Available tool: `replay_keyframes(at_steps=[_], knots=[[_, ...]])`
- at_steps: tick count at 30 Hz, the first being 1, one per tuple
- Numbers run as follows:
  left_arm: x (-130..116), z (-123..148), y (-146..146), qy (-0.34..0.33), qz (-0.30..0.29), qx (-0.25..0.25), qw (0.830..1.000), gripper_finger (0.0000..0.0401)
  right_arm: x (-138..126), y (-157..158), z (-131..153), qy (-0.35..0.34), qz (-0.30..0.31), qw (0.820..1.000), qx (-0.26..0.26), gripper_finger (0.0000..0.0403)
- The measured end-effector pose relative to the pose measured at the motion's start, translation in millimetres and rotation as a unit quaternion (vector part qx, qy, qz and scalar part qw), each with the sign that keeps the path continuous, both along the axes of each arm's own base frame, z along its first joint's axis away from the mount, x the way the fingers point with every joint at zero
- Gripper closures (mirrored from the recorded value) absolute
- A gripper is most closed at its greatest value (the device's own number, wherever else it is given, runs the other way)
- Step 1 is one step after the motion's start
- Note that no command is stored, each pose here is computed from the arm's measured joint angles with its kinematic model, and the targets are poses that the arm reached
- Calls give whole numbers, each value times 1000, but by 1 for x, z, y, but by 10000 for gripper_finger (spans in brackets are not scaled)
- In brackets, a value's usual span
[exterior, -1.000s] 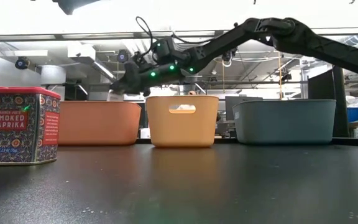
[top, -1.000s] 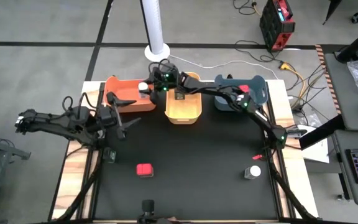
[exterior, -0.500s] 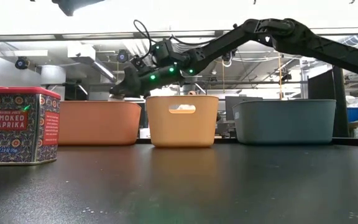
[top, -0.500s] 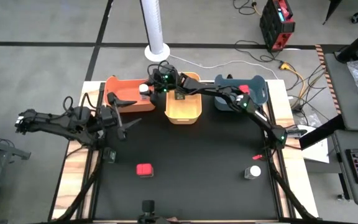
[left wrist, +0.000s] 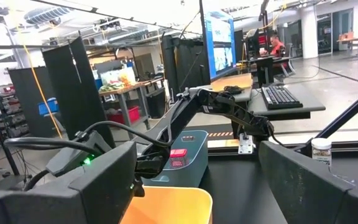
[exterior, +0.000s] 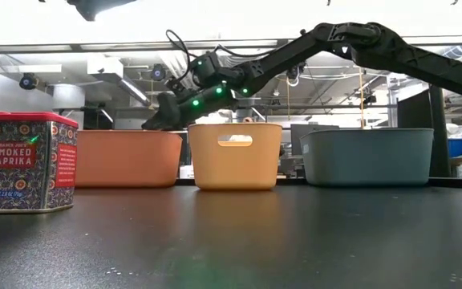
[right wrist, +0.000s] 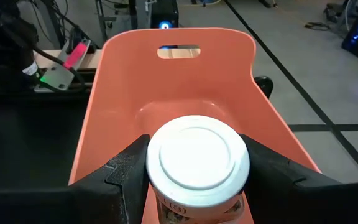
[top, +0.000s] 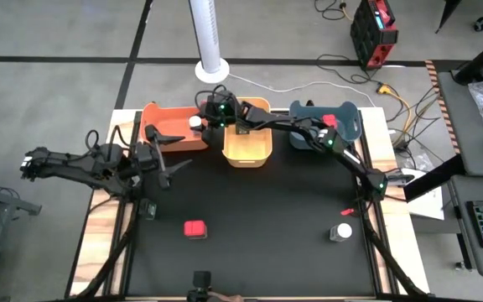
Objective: Sort spices by type
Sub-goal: Put the left white spice bottle into the orange bin
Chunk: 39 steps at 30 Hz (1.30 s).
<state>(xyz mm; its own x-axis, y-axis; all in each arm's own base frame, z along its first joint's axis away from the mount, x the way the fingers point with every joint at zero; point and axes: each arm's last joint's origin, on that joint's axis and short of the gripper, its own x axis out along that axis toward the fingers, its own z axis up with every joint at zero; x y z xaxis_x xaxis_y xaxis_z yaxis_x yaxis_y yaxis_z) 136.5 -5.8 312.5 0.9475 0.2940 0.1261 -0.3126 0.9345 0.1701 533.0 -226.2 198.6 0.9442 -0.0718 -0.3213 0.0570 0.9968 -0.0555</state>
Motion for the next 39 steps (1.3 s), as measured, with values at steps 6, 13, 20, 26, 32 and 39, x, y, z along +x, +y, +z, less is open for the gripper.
replay_keyframes(at_steps=[6,13,20,26,32,39], knots=[[2,-1,0,5,0,1,1000,78,0,0,-2,4,-9,1000,7,206],[2,-1,0,6,0,1,1000,78,0,2,-6,11,-17,1000,6,206],[2,-1,0,6,0,1,1000,78,1,6,-7,18,-17,1000,17,206],[2,-1,0,6,0,1,1000,78,0,6,-9,25,-21,999,27,206],[3,-2,0,6,0,1,1000,78,0,6,-8,24,-21,999,26,206],[4,-2,-1,11,1,8,1000,78,3,7,-6,12,-31,999,5,206]])
